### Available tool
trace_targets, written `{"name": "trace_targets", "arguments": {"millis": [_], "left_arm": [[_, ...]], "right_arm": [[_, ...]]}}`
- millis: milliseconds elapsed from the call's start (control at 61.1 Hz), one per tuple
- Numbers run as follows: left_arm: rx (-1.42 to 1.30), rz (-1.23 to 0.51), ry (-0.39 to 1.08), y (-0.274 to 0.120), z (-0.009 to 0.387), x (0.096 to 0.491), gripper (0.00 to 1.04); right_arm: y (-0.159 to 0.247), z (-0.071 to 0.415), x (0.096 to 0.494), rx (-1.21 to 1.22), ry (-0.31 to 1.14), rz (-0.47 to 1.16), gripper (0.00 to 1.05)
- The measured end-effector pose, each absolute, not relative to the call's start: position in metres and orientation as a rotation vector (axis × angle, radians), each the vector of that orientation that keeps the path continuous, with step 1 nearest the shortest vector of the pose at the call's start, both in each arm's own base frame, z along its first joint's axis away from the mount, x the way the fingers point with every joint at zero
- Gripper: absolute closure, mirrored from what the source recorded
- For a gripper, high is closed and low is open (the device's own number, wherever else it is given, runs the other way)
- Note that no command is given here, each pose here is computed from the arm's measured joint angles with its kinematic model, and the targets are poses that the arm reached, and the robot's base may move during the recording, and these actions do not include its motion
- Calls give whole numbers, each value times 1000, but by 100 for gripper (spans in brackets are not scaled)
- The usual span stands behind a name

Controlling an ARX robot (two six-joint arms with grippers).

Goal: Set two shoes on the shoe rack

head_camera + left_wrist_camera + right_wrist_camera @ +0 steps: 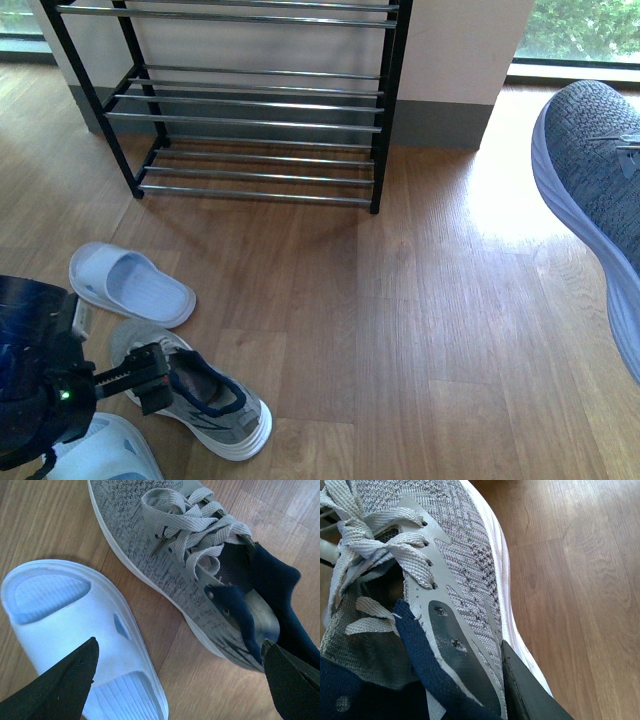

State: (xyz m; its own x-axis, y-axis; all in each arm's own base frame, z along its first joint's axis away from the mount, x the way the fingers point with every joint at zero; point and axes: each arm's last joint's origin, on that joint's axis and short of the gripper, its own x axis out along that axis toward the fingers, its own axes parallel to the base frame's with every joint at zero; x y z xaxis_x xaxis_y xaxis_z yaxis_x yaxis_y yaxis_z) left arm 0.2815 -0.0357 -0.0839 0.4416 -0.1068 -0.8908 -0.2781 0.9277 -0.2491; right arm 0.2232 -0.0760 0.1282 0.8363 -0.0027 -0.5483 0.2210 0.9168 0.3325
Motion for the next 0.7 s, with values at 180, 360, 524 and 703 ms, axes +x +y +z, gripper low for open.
{"name": "trace_targets", "arguments": {"millis": [180, 360, 524, 703], "left_arm": [[-409, 91, 1148, -46, -112, 300, 9], [-404, 70, 1175, -55, -130, 311, 9], [-398, 51, 1198, -63, -142, 316, 9], [-361, 110, 1245, -65, -154, 316, 17]], "right_arm": [[-76, 128, 223, 398, 571, -122, 103], [-76, 128, 223, 398, 571, -122, 103], [-76, 128, 223, 398, 571, -121, 103], [-76, 128, 223, 398, 572, -121, 103]]}}
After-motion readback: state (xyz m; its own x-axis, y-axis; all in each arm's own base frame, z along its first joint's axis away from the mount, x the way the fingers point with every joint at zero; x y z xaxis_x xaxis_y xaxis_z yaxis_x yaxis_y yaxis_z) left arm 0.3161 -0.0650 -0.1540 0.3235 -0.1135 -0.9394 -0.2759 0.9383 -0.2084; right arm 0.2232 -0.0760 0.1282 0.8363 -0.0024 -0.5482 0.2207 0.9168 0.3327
